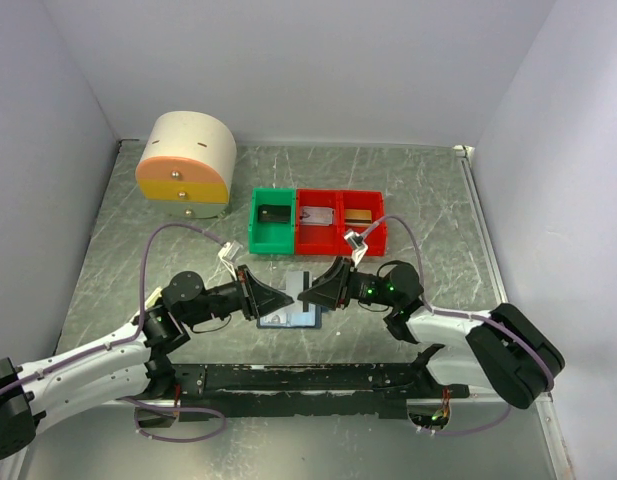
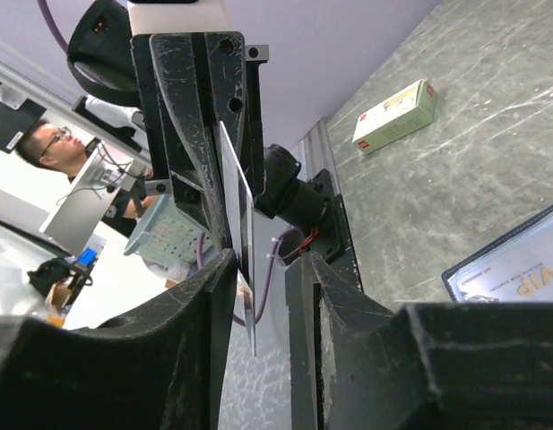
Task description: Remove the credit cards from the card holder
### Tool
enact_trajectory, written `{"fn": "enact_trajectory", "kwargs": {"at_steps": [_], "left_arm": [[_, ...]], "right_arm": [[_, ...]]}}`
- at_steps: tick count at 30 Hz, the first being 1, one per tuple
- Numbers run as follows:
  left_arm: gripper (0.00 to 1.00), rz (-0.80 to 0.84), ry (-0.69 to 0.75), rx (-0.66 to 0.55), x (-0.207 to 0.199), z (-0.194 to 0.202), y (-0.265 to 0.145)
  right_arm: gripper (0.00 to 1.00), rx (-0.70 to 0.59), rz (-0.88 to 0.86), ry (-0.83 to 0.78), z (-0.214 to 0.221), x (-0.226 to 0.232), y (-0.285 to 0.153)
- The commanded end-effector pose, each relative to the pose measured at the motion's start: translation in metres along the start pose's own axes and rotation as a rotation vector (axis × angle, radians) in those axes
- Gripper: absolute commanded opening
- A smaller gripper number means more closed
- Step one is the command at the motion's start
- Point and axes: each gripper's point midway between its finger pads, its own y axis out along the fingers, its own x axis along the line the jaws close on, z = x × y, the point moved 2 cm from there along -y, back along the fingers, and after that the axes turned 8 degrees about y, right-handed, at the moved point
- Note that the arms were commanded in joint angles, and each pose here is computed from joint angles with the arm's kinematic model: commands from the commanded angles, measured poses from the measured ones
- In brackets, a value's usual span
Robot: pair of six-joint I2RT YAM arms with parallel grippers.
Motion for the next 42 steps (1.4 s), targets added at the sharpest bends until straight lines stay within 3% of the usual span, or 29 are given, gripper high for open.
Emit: {"fn": "enact_trajectory", "kwargs": {"at_steps": [1,9,17,25,32,37,39,41,42], "left_arm": [[0.07,0.067,0.014,-0.009,-0.012,-0.002,-0.001],[0.07,0.049,0.015,-0.008,-0.009,-0.001,-0.004],[0.07,0.105,-0.015,-0.034,-0.015,-0.001,-0.004],[0.07,0.163,-0.049,-0.039,-0.018,0.004,-0.001],[0.07,0.144,-0.045,-0.07,-0.017,0.0,-0.005],[0.07,0.127,-0.036,-0.058,-0.014,0.001,-0.006],[0.07,0.122,-0.037,-0.048,-0.013,0.003,-0.006],[0.13,0.108,-0.033,-0.039,-0.011,0.004,-0.006],[0.2,0.096,-0.031,-0.033,-0.009,0.005,-0.005]], "right_arm": [[0.35,-0.013,-0.08,-0.013,-0.002,0.013,-0.002],[0.37,-0.059,0.012,-0.027,-0.008,0.003,-0.005],[0.33,-0.052,-0.015,-0.059,-0.011,0.02,-0.008],[0.14,-0.028,-0.061,-0.062,-0.009,0.029,-0.008],[0.17,0.001,-0.087,-0.069,-0.004,0.033,-0.01],[0.0,0.005,-0.107,-0.08,-0.004,0.039,-0.011],[0.0,0.008,-0.096,-0.075,-0.005,0.037,-0.01],[0.0,0.007,-0.083,-0.077,-0.005,0.035,-0.009],[0.0,0.004,-0.076,-0.079,-0.006,0.035,-0.01]]}}
